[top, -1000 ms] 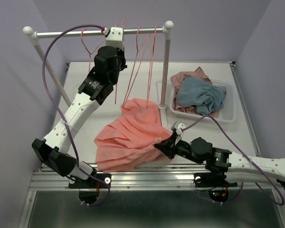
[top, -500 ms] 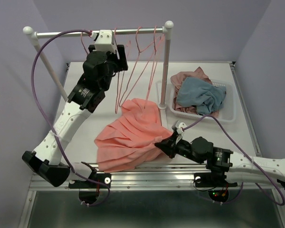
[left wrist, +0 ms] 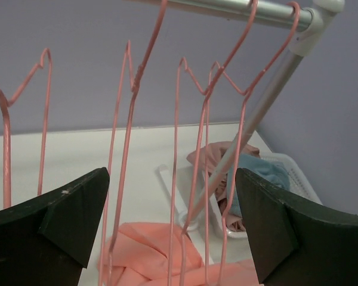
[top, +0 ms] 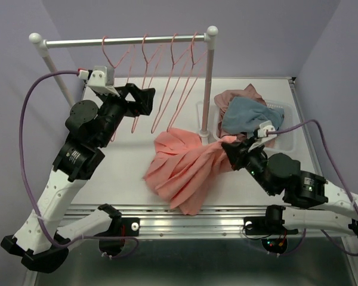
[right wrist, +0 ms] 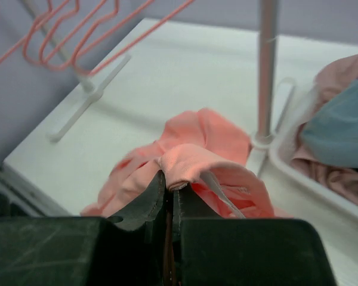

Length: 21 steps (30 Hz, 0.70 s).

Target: Remove the skirt from the hanger

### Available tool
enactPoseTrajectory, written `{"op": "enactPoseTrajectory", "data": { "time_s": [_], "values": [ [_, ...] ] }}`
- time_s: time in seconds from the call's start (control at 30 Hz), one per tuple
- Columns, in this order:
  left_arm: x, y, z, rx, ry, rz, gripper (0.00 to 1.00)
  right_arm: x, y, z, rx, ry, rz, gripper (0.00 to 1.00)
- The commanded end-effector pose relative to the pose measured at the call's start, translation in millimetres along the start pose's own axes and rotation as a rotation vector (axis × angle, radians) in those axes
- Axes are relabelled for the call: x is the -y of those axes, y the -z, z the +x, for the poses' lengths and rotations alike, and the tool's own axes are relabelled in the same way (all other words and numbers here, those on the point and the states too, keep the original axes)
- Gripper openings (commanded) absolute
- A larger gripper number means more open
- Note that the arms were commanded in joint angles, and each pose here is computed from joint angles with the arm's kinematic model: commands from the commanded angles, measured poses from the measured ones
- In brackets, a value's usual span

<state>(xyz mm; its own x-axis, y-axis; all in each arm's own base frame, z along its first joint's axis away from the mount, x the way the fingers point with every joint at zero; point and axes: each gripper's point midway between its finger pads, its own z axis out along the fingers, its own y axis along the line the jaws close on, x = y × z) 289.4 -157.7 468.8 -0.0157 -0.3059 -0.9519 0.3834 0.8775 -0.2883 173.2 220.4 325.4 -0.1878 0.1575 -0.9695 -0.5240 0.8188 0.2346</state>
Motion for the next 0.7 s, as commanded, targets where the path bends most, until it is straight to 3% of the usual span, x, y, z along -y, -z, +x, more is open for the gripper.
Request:
{"op": "enactPoseTrajectory", "data": {
  "time_s": [0.0, 0.17, 0.27, 0.3, 0.47, 0.57, 0.67],
  "values": [
    [8.9, 20.0, 11.6, -0.014, 0.108, 0.059, 0.99, 53.4, 25.0, -86.3, 0.164, -0.013, 0.313, 0.01],
    [1.5, 46.8, 31.1, -0.042, 0.167, 0.050, 0.99, 64.5, 46.9, -184.0, 0.273, -0.018, 0.457, 0.01],
    [-5.3, 56.2, 50.5, -0.073, 0.195, 0.032, 0.99, 47.2, 31.4, -213.3, 0.240, 0.155, 0.496, 0.01],
    [-8.7, 57.1, 61.8, -0.096, 0.205, 0.019, 0.99, 50.6, 43.1, -245.8, 0.267, 0.163, 0.521, 0.01],
    [-17.6, 68.7, 86.7, -0.138, 0.229, -0.005, 0.99, 36.8, 48.3, -324.9, 0.355, 0.297, 0.556, 0.01],
    [-17.3, 76.2, 98.5, -0.155, 0.254, 0.009, 0.99, 31.5, 53.0, -354.6, 0.456, 0.260, 0.553, 0.01],
    [-23.2, 81.9, 117.9, -0.203, 0.262, -0.013, 0.99, 14.9, 43.3, -371.9, 0.492, 0.356, 0.530, 0.01]
  ]
}}
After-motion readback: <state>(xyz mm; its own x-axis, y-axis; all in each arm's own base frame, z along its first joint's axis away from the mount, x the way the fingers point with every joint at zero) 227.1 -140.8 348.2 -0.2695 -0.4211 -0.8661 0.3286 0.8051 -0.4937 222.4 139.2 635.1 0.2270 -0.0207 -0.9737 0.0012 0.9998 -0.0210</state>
